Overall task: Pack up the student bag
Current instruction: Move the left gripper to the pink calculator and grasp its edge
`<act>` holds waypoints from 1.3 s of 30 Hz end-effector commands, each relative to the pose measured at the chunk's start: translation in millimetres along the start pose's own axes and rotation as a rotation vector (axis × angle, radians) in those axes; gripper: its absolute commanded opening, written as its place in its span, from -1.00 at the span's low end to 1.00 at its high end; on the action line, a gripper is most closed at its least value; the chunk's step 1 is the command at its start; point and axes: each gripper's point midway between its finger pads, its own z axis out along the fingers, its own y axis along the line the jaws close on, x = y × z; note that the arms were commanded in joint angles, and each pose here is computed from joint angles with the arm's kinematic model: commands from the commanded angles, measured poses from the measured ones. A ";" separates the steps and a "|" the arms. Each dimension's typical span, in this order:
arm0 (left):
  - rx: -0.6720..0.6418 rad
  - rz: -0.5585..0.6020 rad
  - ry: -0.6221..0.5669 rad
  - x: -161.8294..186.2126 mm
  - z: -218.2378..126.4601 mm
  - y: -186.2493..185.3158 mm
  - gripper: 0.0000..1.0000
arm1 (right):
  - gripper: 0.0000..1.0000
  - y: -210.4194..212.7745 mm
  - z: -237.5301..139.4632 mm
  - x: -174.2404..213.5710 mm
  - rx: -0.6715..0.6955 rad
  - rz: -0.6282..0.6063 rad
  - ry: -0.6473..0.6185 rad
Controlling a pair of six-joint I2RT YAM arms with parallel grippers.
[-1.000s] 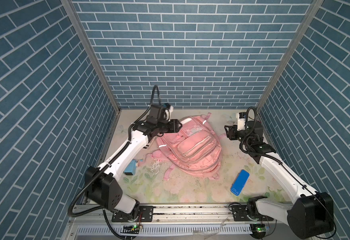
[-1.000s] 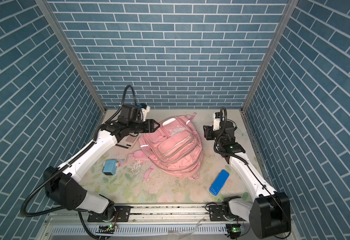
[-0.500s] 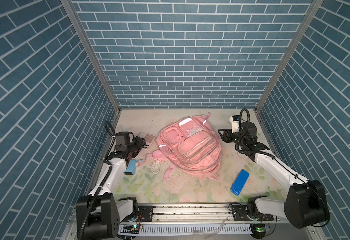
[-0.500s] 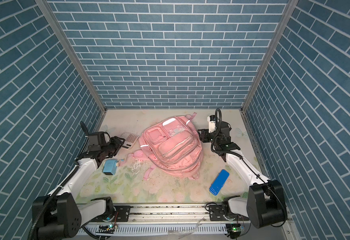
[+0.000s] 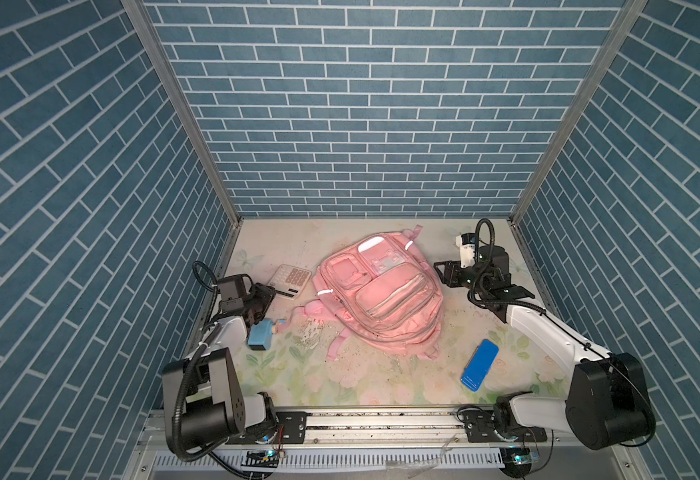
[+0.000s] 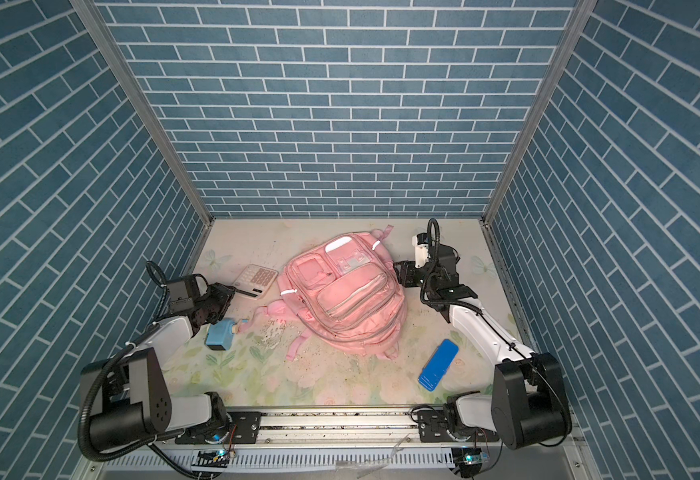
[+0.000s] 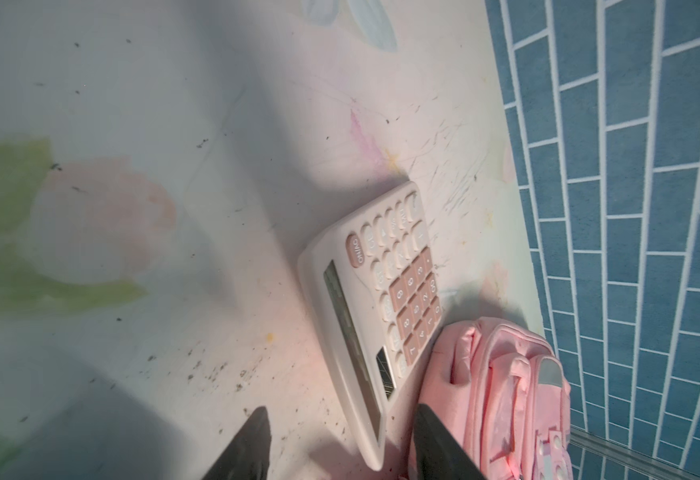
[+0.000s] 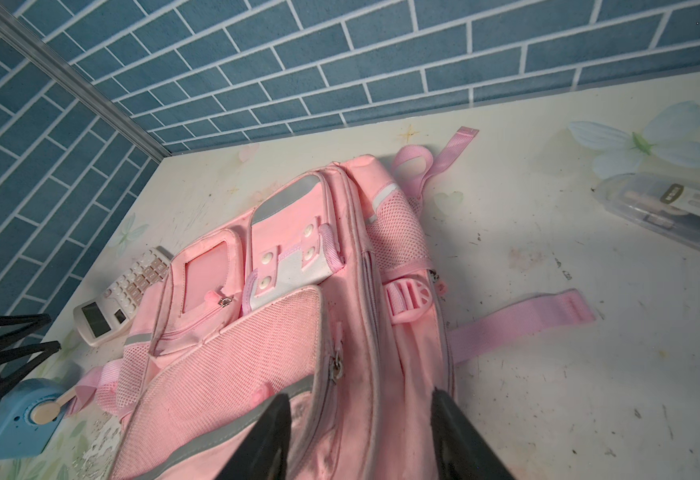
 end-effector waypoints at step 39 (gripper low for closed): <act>0.112 -0.048 0.007 -15.7 32.5 -7.4 -0.86 | 0.03 19.5 20.2 4.6 -0.007 0.017 0.057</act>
